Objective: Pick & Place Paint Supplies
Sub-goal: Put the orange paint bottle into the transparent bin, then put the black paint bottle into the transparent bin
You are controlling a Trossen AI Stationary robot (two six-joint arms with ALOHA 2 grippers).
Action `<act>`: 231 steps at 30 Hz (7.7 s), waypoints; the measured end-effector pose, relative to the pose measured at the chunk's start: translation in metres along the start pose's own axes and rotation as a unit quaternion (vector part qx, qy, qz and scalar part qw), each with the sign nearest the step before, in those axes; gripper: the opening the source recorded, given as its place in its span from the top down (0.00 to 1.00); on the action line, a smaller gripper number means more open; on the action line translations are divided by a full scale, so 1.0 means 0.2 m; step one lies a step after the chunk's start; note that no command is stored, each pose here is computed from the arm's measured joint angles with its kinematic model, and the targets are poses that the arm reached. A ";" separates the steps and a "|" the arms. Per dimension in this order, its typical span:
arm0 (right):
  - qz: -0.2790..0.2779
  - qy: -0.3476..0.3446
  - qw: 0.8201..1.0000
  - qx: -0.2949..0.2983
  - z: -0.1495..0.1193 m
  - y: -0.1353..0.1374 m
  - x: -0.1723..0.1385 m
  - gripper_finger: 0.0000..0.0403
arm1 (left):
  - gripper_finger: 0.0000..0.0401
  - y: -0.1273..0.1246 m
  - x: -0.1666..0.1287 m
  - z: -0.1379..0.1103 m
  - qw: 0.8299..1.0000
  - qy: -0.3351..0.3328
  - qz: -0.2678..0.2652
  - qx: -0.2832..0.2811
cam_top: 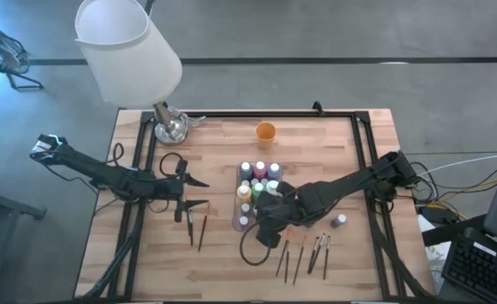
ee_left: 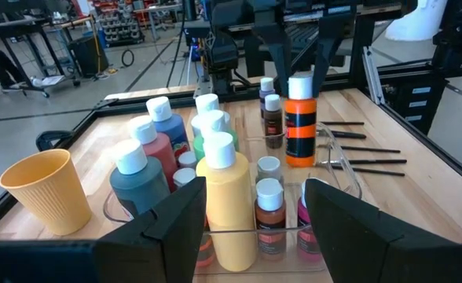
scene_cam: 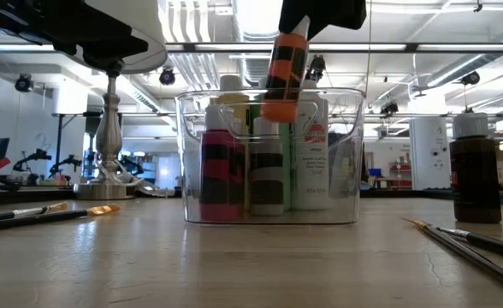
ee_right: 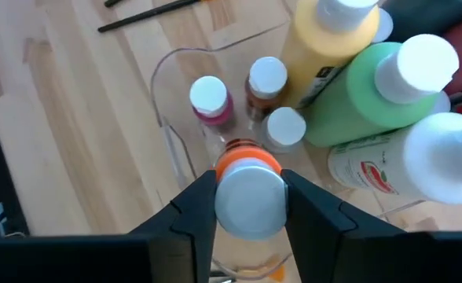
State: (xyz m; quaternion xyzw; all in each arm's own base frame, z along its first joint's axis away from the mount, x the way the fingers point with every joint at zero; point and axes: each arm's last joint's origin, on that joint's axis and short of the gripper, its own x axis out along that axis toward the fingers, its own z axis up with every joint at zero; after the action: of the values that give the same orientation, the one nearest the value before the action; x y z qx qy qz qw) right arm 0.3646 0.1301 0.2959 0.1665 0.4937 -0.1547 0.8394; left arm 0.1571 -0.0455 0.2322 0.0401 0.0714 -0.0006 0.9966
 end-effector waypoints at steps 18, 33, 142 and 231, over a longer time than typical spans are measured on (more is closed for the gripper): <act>-0.021 0.024 0.999 -0.016 -0.04 0.06 0.26 0.69 | 0.45 0.00 0.00 -0.01 1.000 0.007 0.000 0.001; -0.043 0.044 0.998 -0.028 -0.06 0.08 0.47 0.69 | 0.45 0.00 0.00 -0.01 1.000 0.008 0.000 0.001; -0.078 0.125 0.986 0.083 -0.62 -0.33 -0.07 0.42 | 0.45 0.00 0.00 -0.02 1.000 0.016 -0.001 0.000; -0.050 0.124 0.988 0.083 -0.68 -0.38 0.05 0.72 | 0.45 0.00 0.00 -0.02 1.000 0.017 -0.001 0.000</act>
State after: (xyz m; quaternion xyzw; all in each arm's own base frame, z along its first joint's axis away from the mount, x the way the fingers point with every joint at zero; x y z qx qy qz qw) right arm 0.2327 0.1198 0.2150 0.2289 0.5872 -0.2151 0.7460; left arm 0.1564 -0.0453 0.2286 0.0406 0.0885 -0.0006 0.9952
